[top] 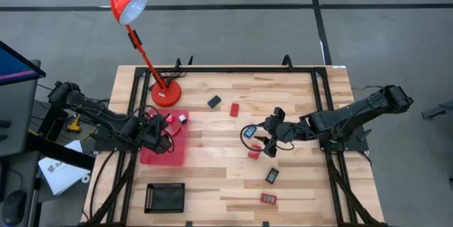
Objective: Pick & Place Office items
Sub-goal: Put the red charger adapter into the red bin
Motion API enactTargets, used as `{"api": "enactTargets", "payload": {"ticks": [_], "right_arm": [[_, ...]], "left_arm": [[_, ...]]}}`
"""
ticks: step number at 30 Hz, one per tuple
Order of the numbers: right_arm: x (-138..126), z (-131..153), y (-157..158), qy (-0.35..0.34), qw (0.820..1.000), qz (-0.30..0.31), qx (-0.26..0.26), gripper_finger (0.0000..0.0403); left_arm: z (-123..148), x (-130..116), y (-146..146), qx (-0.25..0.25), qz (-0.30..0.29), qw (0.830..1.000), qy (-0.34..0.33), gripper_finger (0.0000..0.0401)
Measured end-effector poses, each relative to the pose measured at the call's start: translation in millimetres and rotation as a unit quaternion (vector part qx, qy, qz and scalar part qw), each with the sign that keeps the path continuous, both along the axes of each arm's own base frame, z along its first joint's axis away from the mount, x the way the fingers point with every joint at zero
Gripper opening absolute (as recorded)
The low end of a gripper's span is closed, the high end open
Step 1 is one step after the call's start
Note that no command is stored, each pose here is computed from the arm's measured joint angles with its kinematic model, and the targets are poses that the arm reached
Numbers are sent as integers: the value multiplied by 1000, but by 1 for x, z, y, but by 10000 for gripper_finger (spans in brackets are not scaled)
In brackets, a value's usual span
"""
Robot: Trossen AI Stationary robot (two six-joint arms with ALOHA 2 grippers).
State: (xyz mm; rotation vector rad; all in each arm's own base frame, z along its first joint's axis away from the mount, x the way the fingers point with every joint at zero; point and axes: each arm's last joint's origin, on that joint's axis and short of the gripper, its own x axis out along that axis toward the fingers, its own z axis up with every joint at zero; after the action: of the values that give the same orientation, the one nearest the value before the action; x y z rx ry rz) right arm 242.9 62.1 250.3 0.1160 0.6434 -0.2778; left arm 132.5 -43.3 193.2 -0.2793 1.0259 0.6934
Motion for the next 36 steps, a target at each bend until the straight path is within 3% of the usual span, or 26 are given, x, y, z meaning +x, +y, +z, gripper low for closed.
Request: {"api": "enactTargets", "payload": {"ticks": [7,16,20,25,29,36], "right_arm": [[-4,-5,-1,34,999,7,-13,233],[-14,-13,9,117,983,134,-41,233],[-13,-22,15,154,963,199,-96,233],[5,-55,22,217,917,297,-156,233],[22,-79,26,264,894,322,-164,233],[47,-76,31,256,888,336,-180,233]], "left_arm": [[3,9,-7,1,-67,997,-31,298],[22,11,-28,-31,-210,969,-130,301],[41,14,-40,-16,-290,932,-218,301],[55,18,-52,24,-370,885,-280,301],[59,19,-56,33,-386,873,-295,302],[60,20,-56,36,-388,870,-301,304]]}}
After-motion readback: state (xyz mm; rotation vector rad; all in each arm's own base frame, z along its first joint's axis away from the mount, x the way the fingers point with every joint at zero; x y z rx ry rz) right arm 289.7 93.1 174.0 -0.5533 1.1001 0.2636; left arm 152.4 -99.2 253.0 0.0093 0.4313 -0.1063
